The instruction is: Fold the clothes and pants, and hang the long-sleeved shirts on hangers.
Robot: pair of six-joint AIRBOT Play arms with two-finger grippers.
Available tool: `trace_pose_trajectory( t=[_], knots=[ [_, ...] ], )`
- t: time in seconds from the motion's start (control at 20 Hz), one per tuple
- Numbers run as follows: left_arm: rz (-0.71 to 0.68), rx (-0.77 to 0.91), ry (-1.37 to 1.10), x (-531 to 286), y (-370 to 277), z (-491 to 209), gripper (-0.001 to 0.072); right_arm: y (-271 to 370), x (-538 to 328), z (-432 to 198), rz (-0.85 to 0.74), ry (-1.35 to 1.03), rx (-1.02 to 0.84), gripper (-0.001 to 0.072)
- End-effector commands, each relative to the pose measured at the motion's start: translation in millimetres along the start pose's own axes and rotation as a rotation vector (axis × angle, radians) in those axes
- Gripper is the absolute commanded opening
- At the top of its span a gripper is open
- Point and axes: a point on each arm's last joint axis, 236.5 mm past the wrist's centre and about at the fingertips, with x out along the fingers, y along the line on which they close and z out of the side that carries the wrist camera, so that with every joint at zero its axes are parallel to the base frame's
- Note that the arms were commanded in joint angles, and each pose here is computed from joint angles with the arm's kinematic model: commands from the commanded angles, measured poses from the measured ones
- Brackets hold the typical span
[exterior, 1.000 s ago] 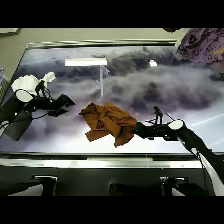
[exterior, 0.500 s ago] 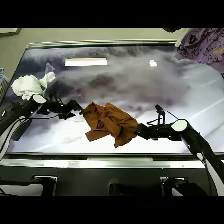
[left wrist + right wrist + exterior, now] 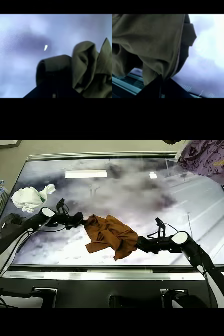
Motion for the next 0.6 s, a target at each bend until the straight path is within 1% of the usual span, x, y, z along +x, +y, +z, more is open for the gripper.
trace_pose_trajectory(
  t=[0.0, 0.1, 0.25, 0.4, 0.45, 0.55],
  knots=[
    [-0.029, 0.011, -0.013, -1.4, -15.7, 3.4, 0.0013, 2.7, -2.0, -5.7, 0.005, 0.021, -0.006, 0.0027],
    [-0.047, 0.074, -0.062, -24.5, -35.8, 22.5, 0.0009, 4.2, -17.6, 9.1, -0.047, -0.031, -0.098, 0.0026],
    [0.001, 0.230, -0.244, -108.4, -70.3, 81.8, 0.0009, 15.2, -90.4, 76.4, -0.229, -0.216, -0.189, 0.0026],
    [0.073, 0.370, -0.481, -229.5, -115.3, 128.8, 0.0009, 71.0, -195.9, 136.1, -0.301, -0.468, -0.341, 0.0026],
    [0.091, 0.403, -0.560, -271.3, -131.0, 134.7, 0.0009, 95.3, -235.8, 147.5, -0.322, -0.561, -0.400, 0.0026],
    [0.135, 0.466, -0.739, -363.2, -161.7, 132.5, 0.0009, 143.7, -311.6, 151.0, -0.332, -0.730, -0.490, 0.0027]
  ],
)
